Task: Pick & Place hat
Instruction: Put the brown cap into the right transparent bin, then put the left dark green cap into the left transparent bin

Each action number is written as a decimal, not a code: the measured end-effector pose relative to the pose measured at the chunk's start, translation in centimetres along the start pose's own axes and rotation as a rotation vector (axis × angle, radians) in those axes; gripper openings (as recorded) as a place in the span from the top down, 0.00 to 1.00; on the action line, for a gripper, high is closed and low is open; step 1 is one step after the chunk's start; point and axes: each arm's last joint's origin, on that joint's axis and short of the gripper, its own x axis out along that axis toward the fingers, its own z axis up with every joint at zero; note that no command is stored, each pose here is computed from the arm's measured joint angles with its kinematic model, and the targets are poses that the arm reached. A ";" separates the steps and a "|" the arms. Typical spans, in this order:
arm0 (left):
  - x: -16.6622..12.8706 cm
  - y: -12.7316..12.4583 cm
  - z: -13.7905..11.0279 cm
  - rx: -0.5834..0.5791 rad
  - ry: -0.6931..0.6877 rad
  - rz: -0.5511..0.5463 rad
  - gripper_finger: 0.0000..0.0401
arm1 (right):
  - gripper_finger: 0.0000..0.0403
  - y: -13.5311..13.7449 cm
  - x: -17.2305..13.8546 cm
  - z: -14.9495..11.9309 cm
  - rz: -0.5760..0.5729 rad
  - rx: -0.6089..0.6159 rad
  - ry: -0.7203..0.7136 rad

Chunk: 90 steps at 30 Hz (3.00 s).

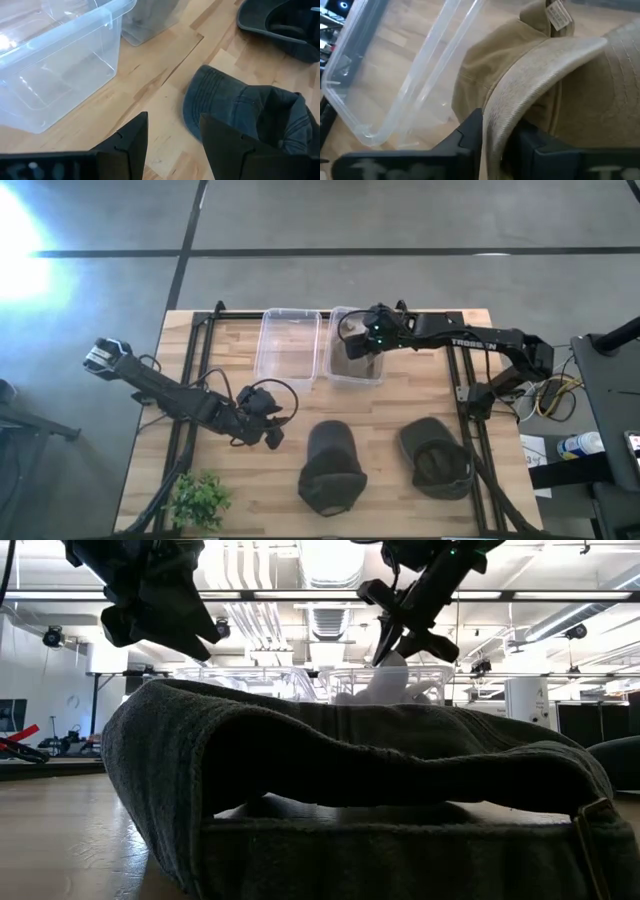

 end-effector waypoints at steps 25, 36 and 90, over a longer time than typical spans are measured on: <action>0.0 0.0 0.0 0.000 0.000 -0.001 0.57 | 0.77 0.1 -0.1 0.0 0.005 -0.042 -0.008; 0.0 0.0 0.0 0.000 0.000 -0.001 0.57 | 0.78 0.3 -0.3 0.2 0.018 -0.088 -0.016; 4.2 -1.8 -0.7 -0.092 0.208 -0.199 0.57 | 0.47 6.7 -5.3 -15.0 -0.009 -0.316 0.417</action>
